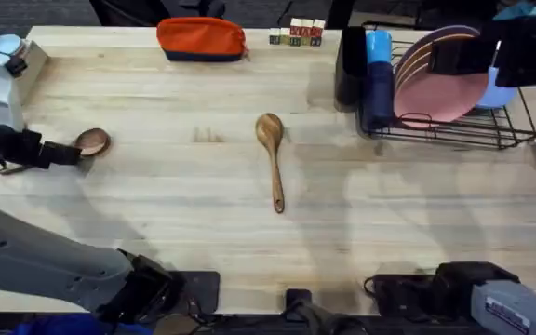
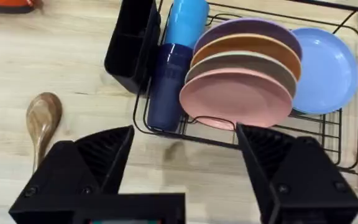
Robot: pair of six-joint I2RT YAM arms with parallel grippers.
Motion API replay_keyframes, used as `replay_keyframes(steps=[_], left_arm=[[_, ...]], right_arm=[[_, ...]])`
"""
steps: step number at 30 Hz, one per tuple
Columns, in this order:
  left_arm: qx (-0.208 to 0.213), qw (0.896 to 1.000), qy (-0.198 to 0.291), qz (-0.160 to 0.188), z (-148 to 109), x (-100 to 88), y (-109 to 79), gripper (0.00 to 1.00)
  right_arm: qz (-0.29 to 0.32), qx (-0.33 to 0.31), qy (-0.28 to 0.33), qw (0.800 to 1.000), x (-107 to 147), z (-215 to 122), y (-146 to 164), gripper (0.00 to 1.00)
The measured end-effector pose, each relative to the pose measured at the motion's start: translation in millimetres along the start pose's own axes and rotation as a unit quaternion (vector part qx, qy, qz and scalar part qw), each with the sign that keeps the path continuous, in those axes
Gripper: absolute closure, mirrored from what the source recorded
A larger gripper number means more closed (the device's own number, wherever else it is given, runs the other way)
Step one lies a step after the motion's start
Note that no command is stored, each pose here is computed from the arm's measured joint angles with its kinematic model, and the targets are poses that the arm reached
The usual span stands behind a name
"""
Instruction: Pick up the spoon on the table one by one and put them onto the rack
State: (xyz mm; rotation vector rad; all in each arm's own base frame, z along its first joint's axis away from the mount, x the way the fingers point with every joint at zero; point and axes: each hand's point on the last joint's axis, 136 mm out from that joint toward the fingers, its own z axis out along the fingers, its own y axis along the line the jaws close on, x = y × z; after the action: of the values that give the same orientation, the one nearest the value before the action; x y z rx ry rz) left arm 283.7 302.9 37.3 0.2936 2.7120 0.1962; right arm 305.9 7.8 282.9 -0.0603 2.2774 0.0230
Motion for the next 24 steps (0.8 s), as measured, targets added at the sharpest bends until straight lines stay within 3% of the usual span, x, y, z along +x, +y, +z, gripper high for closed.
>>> replay_keyframes(steps=[24], left_arm=[[0.008, 1.0, -0.015, -0.007, 4, -3.6, 0.7, 0.004]], right_arm=[[0.001, -0.001, 0.018, 1.0, 3, 13, 0, 0.009]])
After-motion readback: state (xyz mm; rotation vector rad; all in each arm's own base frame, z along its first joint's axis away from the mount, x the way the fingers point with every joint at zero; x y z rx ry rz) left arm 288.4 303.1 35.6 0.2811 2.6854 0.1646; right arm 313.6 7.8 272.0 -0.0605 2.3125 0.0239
